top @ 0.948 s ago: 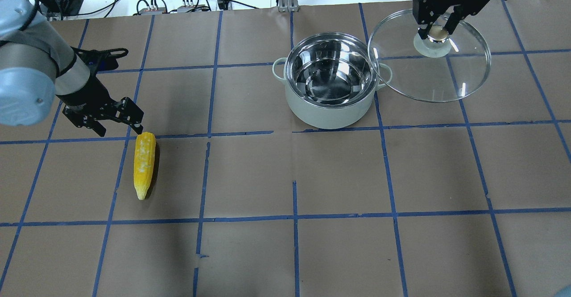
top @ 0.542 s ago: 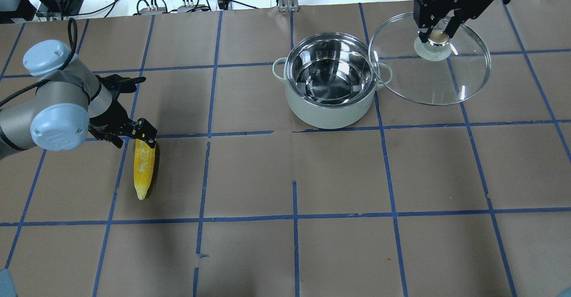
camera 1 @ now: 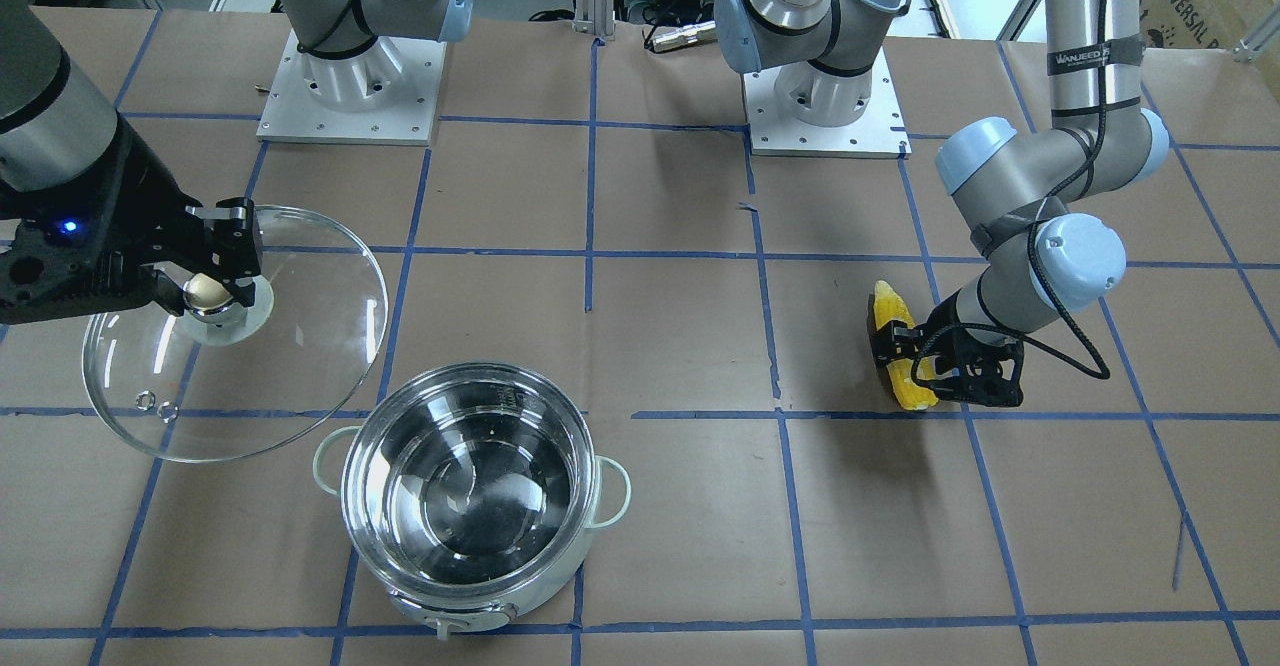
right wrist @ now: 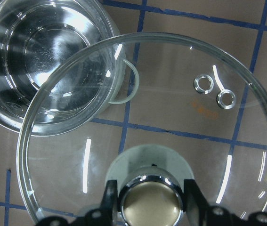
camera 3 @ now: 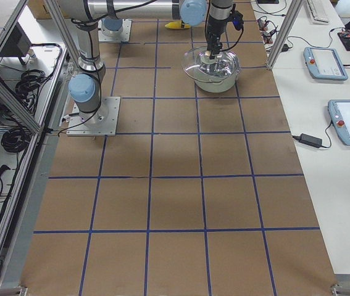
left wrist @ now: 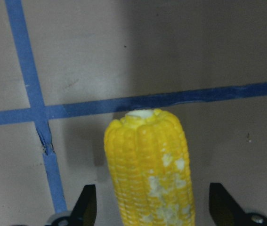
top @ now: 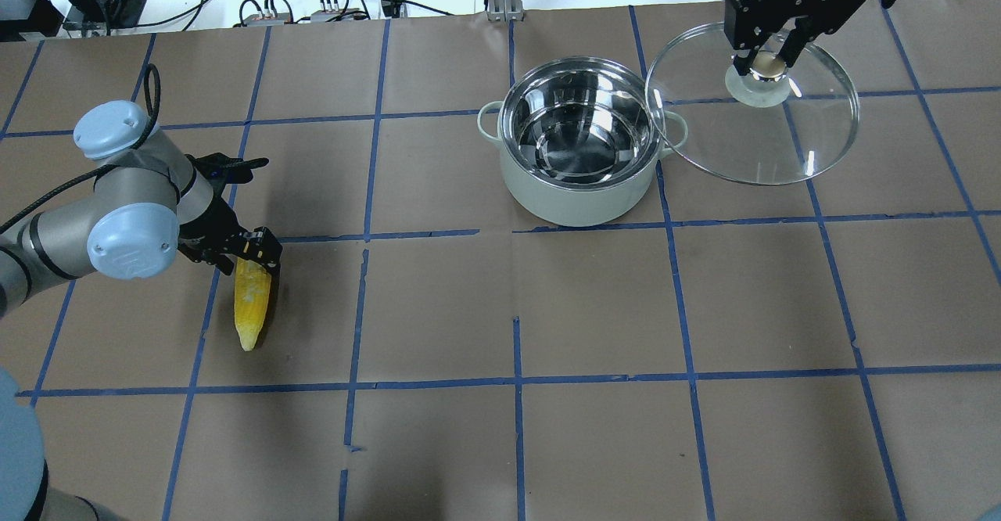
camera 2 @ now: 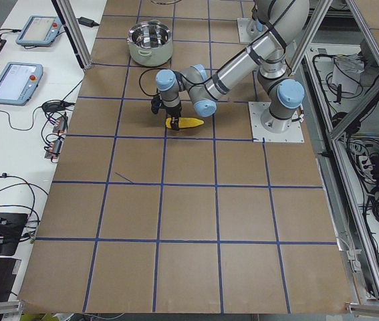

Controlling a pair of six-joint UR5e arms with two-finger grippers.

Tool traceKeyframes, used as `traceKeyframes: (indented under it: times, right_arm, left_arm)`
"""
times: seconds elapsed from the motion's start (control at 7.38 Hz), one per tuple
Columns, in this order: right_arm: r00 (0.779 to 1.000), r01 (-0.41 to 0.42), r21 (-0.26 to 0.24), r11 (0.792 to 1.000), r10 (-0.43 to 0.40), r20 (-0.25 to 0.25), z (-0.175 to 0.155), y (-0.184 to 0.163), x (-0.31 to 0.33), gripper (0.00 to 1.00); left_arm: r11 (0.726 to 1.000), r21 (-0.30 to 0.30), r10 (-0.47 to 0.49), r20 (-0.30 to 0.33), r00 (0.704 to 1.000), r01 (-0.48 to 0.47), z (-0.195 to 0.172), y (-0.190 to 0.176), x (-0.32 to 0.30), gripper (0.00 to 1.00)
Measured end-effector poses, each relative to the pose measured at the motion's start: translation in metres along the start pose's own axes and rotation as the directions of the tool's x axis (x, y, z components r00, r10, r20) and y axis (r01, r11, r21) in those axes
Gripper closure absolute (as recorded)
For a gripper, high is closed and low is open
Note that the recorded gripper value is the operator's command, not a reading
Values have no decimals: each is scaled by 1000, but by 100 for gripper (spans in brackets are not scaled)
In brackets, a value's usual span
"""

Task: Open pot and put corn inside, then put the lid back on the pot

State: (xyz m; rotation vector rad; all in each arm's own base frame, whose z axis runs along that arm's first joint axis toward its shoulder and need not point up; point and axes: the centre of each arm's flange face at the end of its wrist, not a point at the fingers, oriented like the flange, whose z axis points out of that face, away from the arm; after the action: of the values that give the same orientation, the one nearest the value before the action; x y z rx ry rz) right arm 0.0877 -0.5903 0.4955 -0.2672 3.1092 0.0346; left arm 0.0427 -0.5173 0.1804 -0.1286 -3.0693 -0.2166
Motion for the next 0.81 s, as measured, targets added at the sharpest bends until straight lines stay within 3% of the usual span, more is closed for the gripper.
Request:
traceKeyframes:
  times: [0.41, 0.81]
  right_arm:
    - [1000, 0, 0, 1000, 0, 0, 0, 0, 0, 57]
    - [1000, -1, 2, 1000, 1, 0, -1, 0, 0, 57]
  left_arm:
    - [998, 25, -51, 14, 999, 50, -19, -6, 10, 89]
    - [993, 104, -49, 7, 999, 48, -72, -33, 90, 89]
